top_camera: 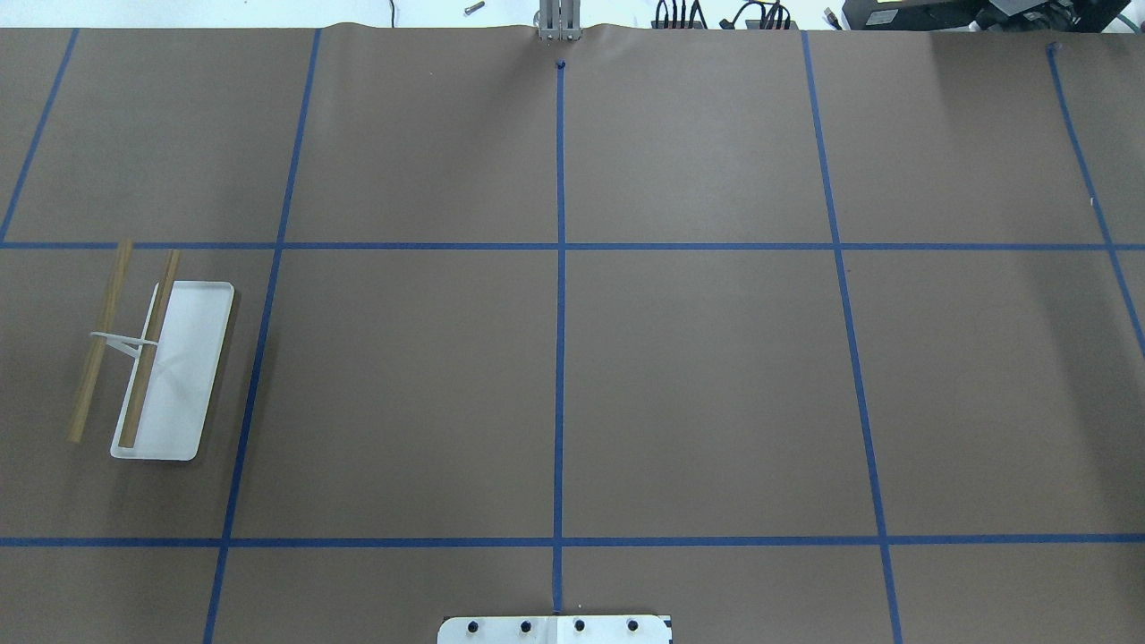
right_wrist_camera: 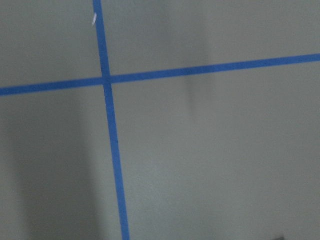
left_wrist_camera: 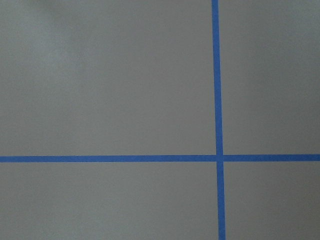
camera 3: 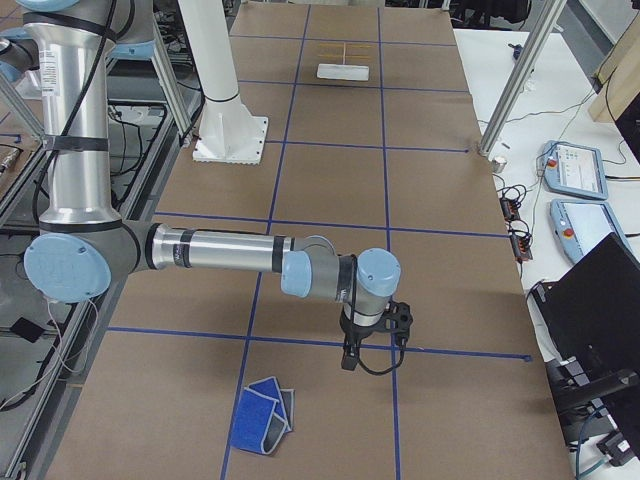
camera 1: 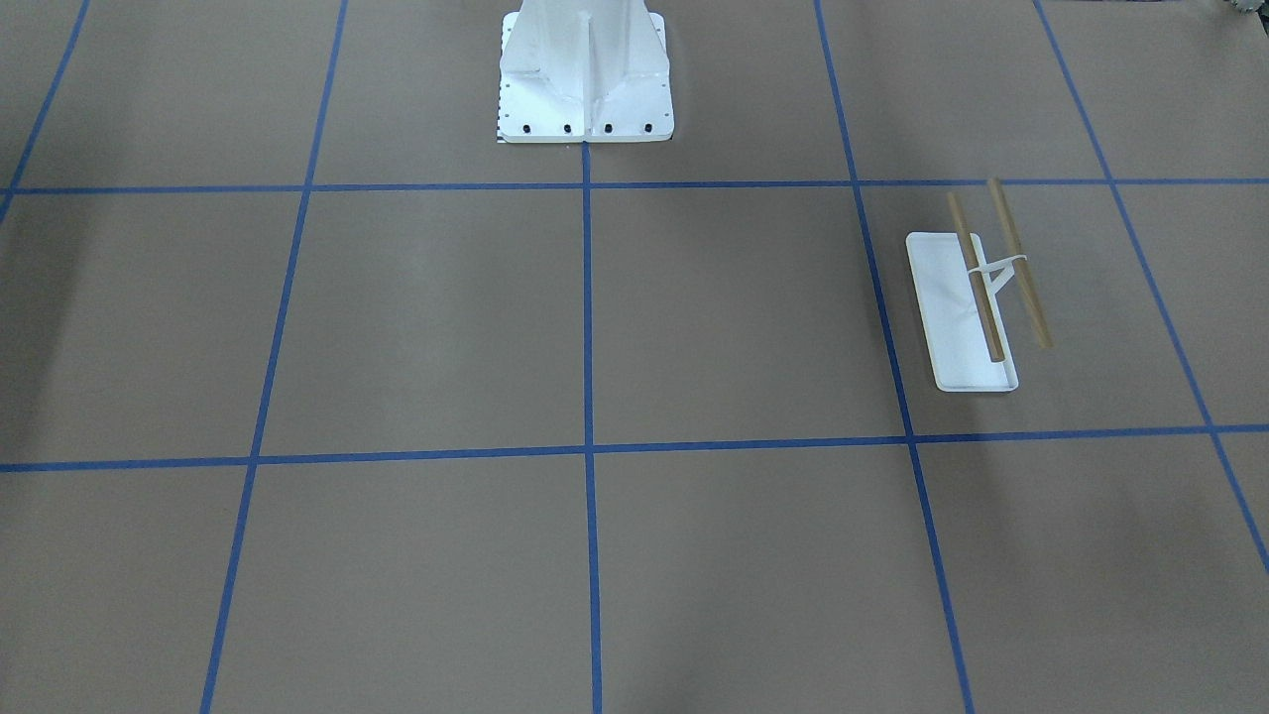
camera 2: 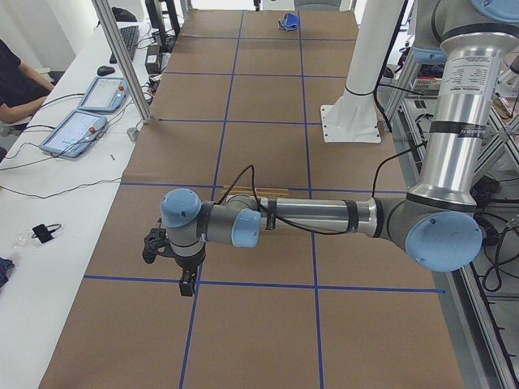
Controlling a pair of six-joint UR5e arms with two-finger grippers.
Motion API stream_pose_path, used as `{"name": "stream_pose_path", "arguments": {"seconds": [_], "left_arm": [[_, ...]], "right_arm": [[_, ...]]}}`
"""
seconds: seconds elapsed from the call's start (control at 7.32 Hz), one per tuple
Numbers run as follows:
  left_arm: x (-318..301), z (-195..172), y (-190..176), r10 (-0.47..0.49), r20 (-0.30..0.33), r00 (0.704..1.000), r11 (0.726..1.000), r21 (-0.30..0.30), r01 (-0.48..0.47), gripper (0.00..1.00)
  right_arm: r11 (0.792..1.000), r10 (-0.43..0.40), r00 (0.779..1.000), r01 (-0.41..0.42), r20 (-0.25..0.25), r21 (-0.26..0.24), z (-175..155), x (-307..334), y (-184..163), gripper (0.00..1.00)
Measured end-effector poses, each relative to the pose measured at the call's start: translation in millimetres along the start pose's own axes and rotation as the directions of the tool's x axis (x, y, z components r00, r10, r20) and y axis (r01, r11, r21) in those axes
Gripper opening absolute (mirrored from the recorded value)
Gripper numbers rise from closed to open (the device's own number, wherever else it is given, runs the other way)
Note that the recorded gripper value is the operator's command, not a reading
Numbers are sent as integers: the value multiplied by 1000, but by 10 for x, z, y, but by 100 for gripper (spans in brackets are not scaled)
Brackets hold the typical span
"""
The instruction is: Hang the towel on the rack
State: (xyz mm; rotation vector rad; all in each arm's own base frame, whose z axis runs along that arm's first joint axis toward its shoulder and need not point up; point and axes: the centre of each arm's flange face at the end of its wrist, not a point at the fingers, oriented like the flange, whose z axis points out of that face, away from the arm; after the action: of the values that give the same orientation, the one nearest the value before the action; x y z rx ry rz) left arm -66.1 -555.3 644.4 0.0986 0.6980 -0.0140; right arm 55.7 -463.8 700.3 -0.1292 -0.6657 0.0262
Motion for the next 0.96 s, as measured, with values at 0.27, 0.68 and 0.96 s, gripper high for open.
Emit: {"name": "stream_pose_path", "arguments": {"seconds": [0.27, 0.68, 0.96], "left_arm": [[10, -8, 12, 3, -3, 1000, 1000, 3, -3, 99], [25, -26, 18, 7, -4, 1000, 1000, 9, -6, 98], [35, -35, 12, 8, -5, 1000, 1000, 11, -8, 99]], "right_arm": [[998, -49, 999, 49, -4, -48, 331, 376, 436, 100], [993, -115, 993, 115, 21, 0, 1072, 1095, 941, 100], [996, -90, 995, 89, 37, 16, 1232, 1364, 1185, 100]]}}
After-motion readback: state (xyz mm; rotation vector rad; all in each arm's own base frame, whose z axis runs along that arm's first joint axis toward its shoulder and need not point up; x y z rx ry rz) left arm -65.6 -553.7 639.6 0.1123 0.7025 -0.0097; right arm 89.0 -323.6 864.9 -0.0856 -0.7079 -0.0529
